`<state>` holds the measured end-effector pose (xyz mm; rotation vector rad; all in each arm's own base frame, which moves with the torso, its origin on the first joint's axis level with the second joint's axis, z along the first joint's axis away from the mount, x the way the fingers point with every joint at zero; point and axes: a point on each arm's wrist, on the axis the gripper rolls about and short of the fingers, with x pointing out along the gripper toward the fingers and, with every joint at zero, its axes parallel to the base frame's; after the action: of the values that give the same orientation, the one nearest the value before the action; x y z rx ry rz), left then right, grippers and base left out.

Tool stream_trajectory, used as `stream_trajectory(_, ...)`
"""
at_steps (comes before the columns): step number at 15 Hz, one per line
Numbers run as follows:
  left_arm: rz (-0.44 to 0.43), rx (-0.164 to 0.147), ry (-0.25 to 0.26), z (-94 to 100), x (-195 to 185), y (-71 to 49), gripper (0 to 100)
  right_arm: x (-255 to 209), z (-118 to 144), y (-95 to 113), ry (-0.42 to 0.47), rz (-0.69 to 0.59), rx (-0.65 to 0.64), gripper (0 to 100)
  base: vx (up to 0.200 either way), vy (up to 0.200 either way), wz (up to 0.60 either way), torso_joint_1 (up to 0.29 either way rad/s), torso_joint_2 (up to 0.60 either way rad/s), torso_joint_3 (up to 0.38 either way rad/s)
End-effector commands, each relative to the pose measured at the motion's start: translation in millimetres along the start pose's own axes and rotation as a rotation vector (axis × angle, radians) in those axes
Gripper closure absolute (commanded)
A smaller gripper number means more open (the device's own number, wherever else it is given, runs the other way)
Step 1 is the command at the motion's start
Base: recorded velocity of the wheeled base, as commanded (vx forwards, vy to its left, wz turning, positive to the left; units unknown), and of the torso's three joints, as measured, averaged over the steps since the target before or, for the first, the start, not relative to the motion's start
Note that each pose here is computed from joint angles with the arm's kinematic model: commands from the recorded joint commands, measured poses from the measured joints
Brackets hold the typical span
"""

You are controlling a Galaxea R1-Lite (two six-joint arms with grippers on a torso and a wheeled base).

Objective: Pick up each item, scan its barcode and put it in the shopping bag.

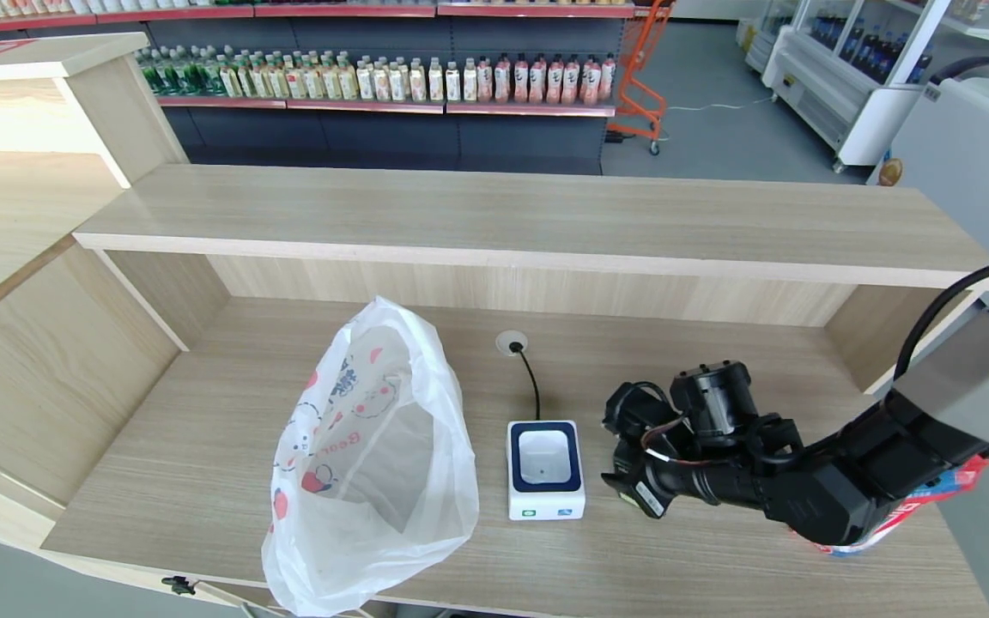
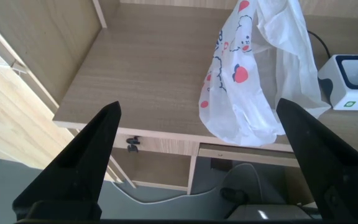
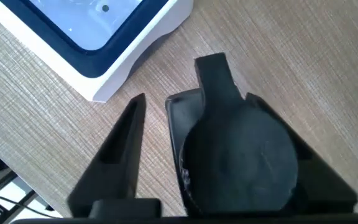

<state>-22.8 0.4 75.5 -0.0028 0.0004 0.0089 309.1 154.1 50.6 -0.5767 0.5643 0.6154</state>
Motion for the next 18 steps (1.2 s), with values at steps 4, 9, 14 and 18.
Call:
stream_trajectory(4, 0.0, 0.0, 0.0, 0.0, 0.0, 0.0, 0, -17.5, -9.9, 1.1, 0.026, -0.001, 0.007, 100, 0.0, 0.0, 0.0, 0.0, 0.0, 0.0)
stream_trajectory(9, 0.0, 0.0, 0.0, 0.0, 0.0, 0.0, 0, -71.3, -4.4, -12.1, -0.116, -0.093, 0.224, 100, 0.0, 0.0, 0.0, 0.0, 0.0, 0.0)
stream_trajectory(14, 0.0, 0.0, 0.0, 0.0, 0.0, 0.0, 0, -161.7, -35.0, -45.6, -0.205, -0.383, 0.096, 100, 0.0, 0.0, 0.0, 0.0, 0.0, 0.0)
stream_trajectory(18, 0.0, 0.0, 0.0, 0.0, 0.0, 0.0, 0, -194.1, -39.1, -38.4, -0.335, -0.303, -0.554, 100, 0.0, 0.0, 0.0, 0.0, 0.0, 0.0)
